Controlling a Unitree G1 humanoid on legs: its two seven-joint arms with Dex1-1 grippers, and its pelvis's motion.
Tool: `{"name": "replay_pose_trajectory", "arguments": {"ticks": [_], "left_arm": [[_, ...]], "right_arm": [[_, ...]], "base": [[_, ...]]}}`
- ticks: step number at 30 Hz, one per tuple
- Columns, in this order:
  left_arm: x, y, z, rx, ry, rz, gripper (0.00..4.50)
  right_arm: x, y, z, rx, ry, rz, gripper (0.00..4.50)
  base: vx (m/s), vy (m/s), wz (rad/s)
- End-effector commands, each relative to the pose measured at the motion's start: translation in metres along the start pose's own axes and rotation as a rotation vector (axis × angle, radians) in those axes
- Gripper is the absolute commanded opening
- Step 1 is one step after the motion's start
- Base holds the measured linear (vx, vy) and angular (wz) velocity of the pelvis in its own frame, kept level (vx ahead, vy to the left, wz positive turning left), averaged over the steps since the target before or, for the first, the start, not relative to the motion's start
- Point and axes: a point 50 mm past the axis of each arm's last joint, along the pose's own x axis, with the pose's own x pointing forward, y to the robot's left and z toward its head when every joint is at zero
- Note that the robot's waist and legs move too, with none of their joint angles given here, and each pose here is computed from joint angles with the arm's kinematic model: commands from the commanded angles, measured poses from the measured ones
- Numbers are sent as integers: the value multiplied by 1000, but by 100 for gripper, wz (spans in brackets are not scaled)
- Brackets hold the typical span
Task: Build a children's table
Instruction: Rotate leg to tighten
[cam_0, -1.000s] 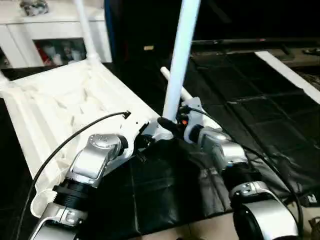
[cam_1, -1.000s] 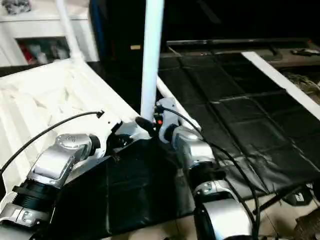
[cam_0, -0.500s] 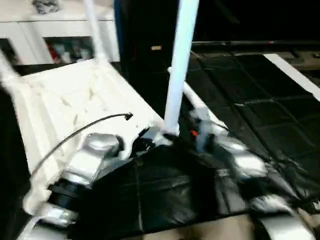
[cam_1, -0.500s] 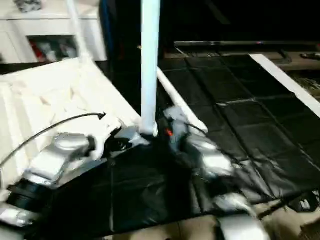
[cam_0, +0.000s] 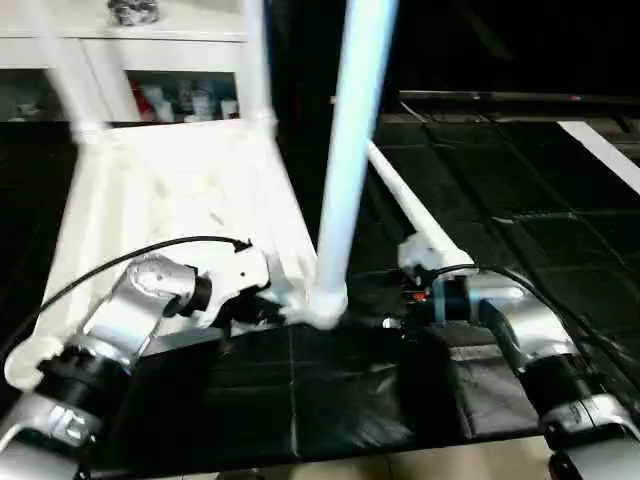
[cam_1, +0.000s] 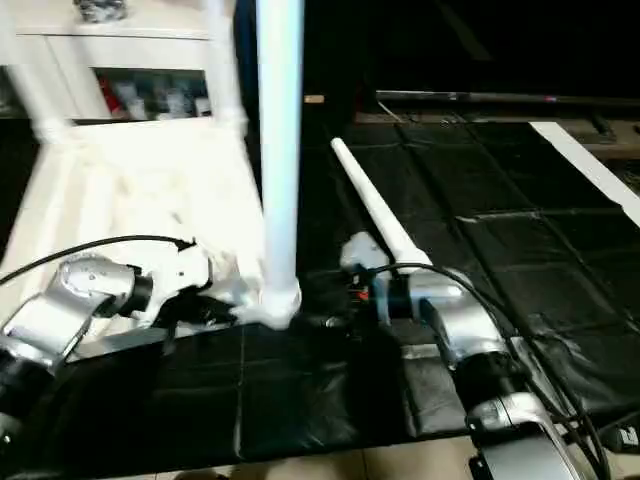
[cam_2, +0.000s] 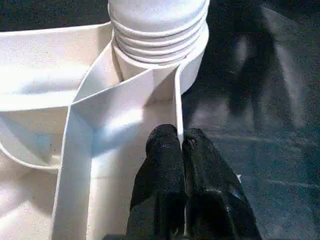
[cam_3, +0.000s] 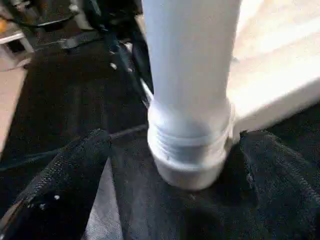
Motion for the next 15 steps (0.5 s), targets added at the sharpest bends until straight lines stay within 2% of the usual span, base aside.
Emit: {"name": "replay_pose_trajectory", "arguments": {"ticks": [1,5,8,15], "left_arm": [[4,-3,13,95,-2,-89,0],[4,-4,12,122,6,-129,0],[6,-5,14,131,1,-140,0],[7,-8,14,151,0,-165,0]], "right_arm": [[-1,0,7,-42,12,31,444],[5,3,5,-78,51,88,444],[9,4,2,-74,65,99,444],[16,2,3,-55,44,88,380]], "base": [[0,0,0],[0,0,0],[0,0,0],[0,0,0]]}}
